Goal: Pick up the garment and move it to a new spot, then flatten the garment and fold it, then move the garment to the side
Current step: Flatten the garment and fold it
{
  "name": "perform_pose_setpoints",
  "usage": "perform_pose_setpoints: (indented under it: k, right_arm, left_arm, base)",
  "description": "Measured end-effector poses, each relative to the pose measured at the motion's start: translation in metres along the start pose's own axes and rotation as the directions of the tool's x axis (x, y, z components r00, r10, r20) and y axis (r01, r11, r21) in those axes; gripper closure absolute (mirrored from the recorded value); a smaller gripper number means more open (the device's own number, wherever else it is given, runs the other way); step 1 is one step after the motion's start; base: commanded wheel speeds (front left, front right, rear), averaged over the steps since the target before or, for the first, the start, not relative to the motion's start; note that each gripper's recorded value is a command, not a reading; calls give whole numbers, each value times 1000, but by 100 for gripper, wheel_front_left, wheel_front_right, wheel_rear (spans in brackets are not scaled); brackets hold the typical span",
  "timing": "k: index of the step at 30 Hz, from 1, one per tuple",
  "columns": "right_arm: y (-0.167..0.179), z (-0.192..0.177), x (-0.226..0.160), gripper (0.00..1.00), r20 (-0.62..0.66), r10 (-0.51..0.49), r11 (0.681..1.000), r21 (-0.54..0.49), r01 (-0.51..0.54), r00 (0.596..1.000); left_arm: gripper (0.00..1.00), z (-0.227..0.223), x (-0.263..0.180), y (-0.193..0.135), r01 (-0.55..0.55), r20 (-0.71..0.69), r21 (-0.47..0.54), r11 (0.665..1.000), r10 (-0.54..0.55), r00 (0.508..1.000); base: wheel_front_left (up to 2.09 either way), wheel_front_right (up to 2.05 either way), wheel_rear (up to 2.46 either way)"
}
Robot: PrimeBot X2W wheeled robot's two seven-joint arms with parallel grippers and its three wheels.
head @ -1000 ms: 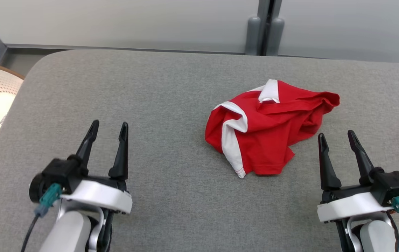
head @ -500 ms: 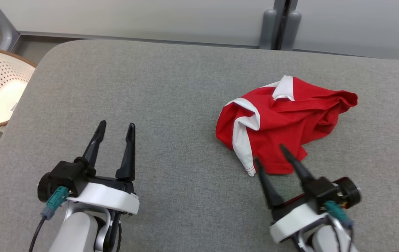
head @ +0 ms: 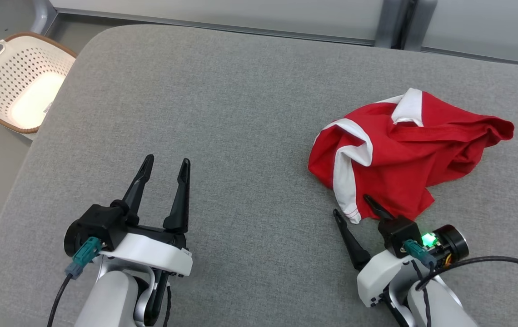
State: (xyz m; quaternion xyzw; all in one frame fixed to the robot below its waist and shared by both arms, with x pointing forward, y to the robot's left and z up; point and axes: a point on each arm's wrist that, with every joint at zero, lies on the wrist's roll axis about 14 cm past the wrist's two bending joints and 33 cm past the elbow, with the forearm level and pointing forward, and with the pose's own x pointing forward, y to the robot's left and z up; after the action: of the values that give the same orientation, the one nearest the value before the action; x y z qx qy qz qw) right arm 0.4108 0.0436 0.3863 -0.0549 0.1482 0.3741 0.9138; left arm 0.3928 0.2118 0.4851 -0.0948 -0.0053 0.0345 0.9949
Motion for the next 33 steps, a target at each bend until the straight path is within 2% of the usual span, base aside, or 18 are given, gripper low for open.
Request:
perform_pose_setpoints:
  k: [3,4,5,6,7,12,18,24,29,31,33]
  right_arm:
    - [-4,-8,5,0,-28,-6,1000,1,6,1000]
    - [-4,-10,6,5,-35,-7,1000,4,7,999]
    - [-5,-11,7,56,-39,-7,1000,3,7,999]
    - [-6,-11,8,92,-41,-9,1000,2,9,999]
    - [-8,-11,9,100,-39,-13,1000,2,13,999]
    - [-21,-8,3,100,-22,-58,998,14,59,998]
    - [-54,0,-21,100,26,-175,984,36,174,984]
    - [-101,2,-69,100,39,-312,950,4,312,949]
    - [-133,12,-109,100,52,-416,909,16,416,908]
    - [-139,19,-119,100,68,-442,897,26,441,894]
    - [-133,28,-119,100,93,-437,899,56,434,894]
  left_arm:
    - [0,-3,-2,5,-15,-10,7,1000,15,1000]
    - [0,-4,-2,7,-17,-13,7,1000,17,1000]
    - [0,-4,-3,7,-19,-15,7,1000,19,1000]
    - [0,-5,-3,7,-20,-16,7,1000,20,1000]
    - [0,-5,-3,7,-20,-17,8,1000,20,1000]
    - [0,-7,1,3,-5,-19,9,1000,6,1000]
    - [0,-7,9,-15,52,-15,5,999,-52,999]
    - [0,-9,18,-43,137,-12,-9,991,-137,991]
    - [0,-10,22,-71,216,-9,-19,976,-216,976]
    - [0,-9,24,-80,238,-6,-23,971,-239,971]
    - [0,-8,24,-86,255,-1,-24,967,-256,967]
  base:
    - [0,0,0]
    - [0,0,0]
    - [0,0,0]
    - [0,0,0]
    - [0,0,0]
    - [0,0,0]
    - [0,0,0]
    - [0,0,0]
    - [0,0,0]
    - [0,0,0]
    - [0,0,0]
